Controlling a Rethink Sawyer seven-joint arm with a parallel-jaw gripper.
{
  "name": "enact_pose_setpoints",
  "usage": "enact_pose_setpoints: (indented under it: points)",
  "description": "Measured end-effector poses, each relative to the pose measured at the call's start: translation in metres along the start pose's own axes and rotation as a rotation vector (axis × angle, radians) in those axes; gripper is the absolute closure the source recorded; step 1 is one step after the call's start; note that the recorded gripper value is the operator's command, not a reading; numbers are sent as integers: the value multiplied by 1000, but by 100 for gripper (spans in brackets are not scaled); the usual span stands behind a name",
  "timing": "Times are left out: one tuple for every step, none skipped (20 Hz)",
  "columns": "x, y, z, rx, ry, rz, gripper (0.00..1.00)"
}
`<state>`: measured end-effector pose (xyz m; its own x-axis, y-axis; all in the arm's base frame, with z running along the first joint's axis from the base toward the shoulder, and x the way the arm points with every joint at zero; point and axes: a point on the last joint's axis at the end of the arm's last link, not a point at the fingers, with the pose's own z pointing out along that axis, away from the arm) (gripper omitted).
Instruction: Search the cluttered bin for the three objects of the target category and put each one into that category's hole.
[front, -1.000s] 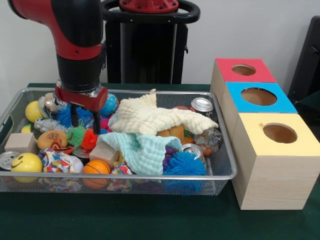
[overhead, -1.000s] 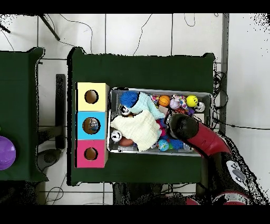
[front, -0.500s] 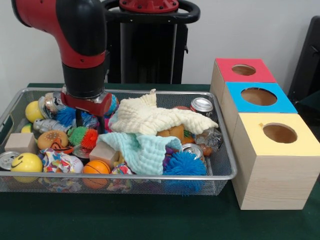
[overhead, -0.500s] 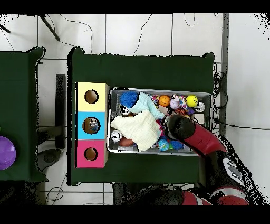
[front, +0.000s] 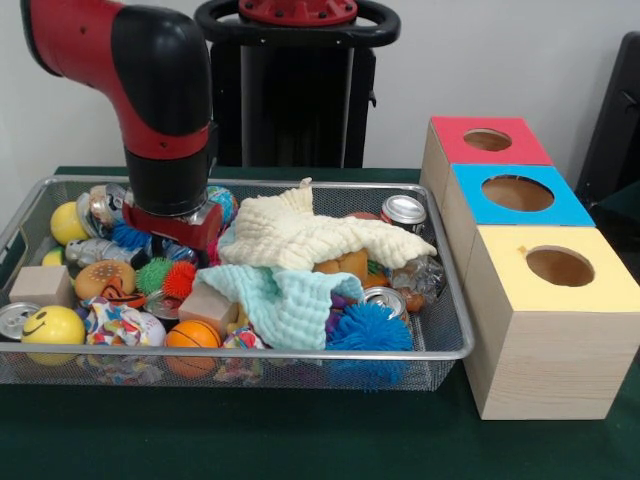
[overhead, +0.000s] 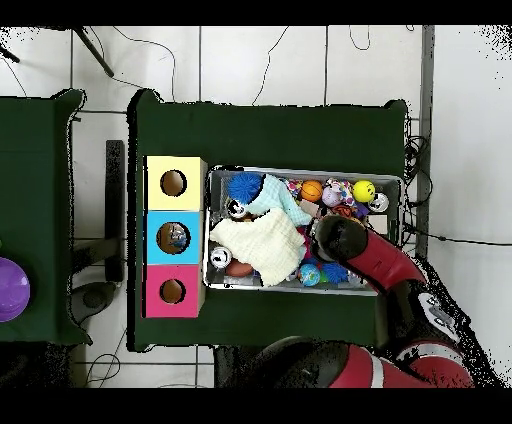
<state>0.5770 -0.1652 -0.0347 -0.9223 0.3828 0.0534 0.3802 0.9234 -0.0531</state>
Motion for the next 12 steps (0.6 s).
enact_pose_setpoints:
  points:
    - [0, 0, 0, 0, 0, 0, 0]
    - [-1, -2, -1, 0, -2, 3, 0]
    - [-1, -2, -2, 0, -2, 4, 0]
    - [-2, -3, -3, 0, -3, 4, 0]
    - [-4, -4, -7, -1, -5, 7, 0]
    - [-5, -5, -12, -2, -7, 8, 0]
    - [-6, -6, -15, -3, -8, 9, 0]
    - [-8, -6, -18, -4, -8, 10, 0]
    - [-9, -7, -21, -5, -9, 11, 0]
    - [-10, -7, -25, -5, -9, 12, 0]
    - [-12, -7, -31, -7, -9, 12, 0]
    - [-13, -7, -38, -11, -4, 13, 0]
